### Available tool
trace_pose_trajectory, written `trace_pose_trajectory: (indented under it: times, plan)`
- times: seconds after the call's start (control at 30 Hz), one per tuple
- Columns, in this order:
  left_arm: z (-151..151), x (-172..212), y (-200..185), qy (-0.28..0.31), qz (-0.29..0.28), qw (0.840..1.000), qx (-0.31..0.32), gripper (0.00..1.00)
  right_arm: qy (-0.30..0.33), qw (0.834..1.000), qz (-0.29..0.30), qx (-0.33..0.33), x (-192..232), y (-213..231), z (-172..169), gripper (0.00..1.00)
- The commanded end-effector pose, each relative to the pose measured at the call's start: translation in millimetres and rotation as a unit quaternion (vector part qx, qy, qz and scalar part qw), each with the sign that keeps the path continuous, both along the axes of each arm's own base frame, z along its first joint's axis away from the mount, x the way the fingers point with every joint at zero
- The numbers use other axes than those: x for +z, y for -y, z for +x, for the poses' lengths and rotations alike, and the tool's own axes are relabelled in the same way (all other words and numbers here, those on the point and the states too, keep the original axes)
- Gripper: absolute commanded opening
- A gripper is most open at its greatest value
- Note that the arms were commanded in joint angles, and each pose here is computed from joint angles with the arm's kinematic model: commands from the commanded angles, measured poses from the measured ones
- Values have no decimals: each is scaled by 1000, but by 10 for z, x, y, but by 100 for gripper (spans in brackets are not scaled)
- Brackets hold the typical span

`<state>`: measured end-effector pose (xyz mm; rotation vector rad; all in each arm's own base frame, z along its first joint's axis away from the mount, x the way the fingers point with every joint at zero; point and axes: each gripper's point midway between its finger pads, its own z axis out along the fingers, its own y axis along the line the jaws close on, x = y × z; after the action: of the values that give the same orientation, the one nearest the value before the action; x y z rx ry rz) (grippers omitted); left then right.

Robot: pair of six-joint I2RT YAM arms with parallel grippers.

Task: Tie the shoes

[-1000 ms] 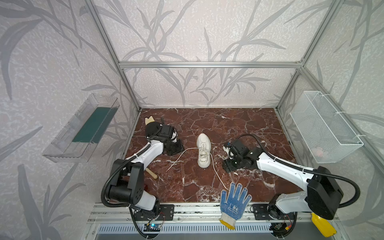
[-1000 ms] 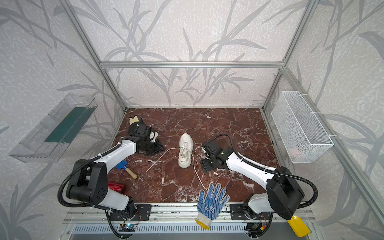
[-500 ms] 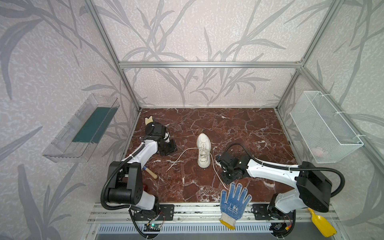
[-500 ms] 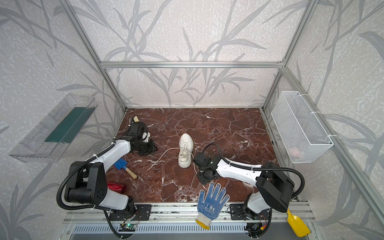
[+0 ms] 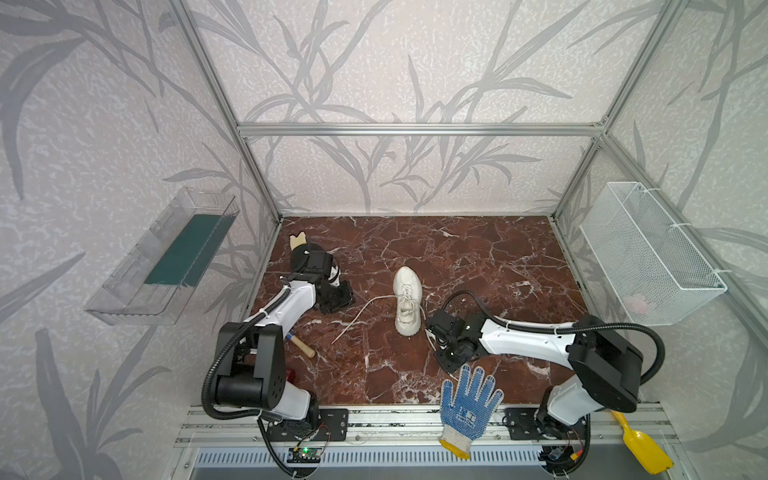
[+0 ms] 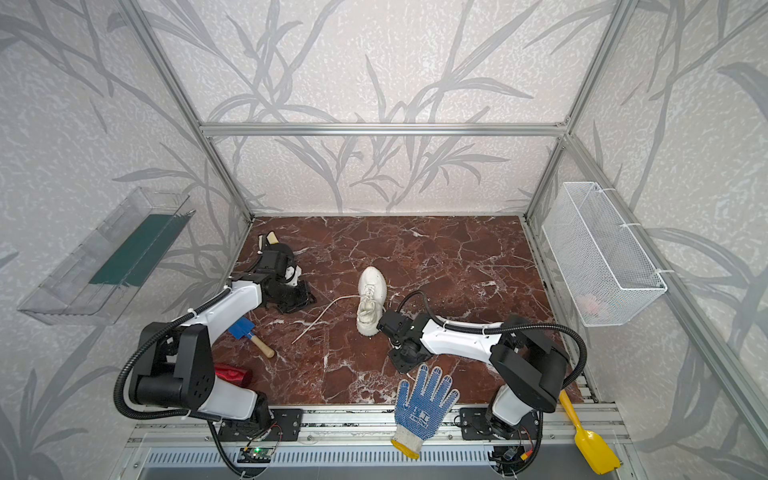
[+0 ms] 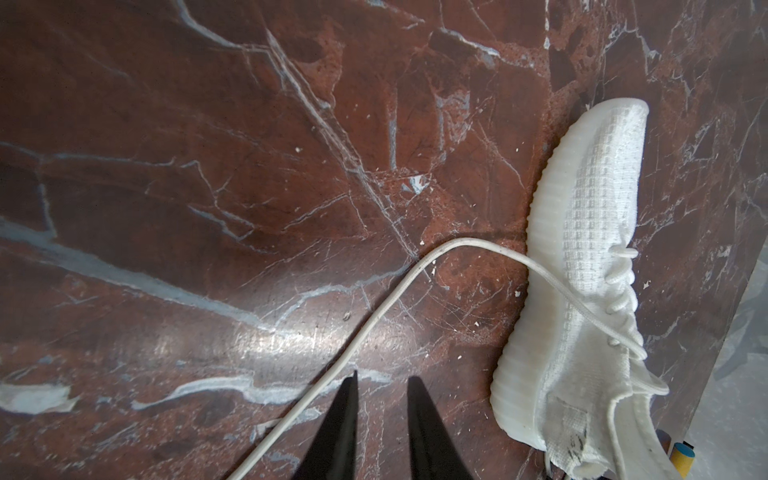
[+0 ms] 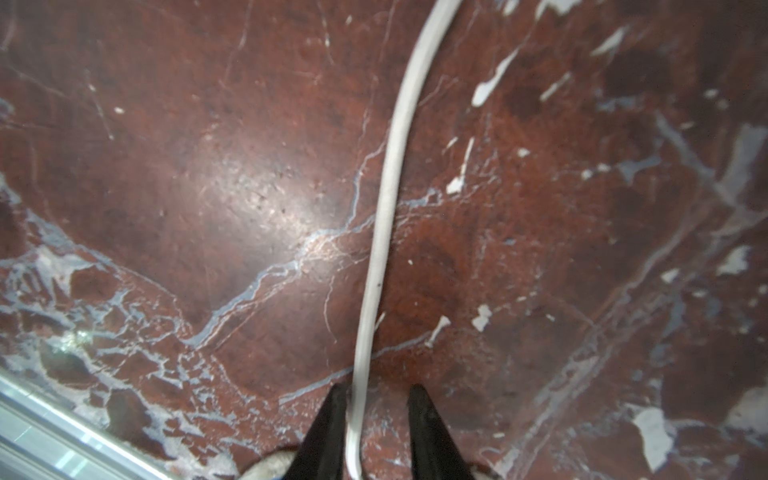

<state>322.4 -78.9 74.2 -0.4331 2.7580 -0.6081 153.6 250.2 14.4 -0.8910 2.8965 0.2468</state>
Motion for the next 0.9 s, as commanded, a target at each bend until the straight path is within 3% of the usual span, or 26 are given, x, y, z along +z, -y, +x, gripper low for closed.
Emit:
trace_pose_trajectory:
  times: [0.0,0.17,0.37,0.57,0.87]
  plan:
    - [-42,-52,-21,-5,3,1000,-2,24,-8,1000,1,-5,-44,-61,-4,26]
    - [-57,-63,-35,-8,7,1000,-3,25,-3,1000,-21,-10,-87,14,13,15]
    - [-57,-85,-47,-11,9,1000,-2,24,49,999,-22,-10,183,43,190,2]
    - [-27,-85,-48,-9,6,1000,-2,24,90,995,-20,-35,520,239,489,1]
    - [-19,-87,-36,-11,4,1000,-4,24,127,990,-1,-66,867,434,1219,1]
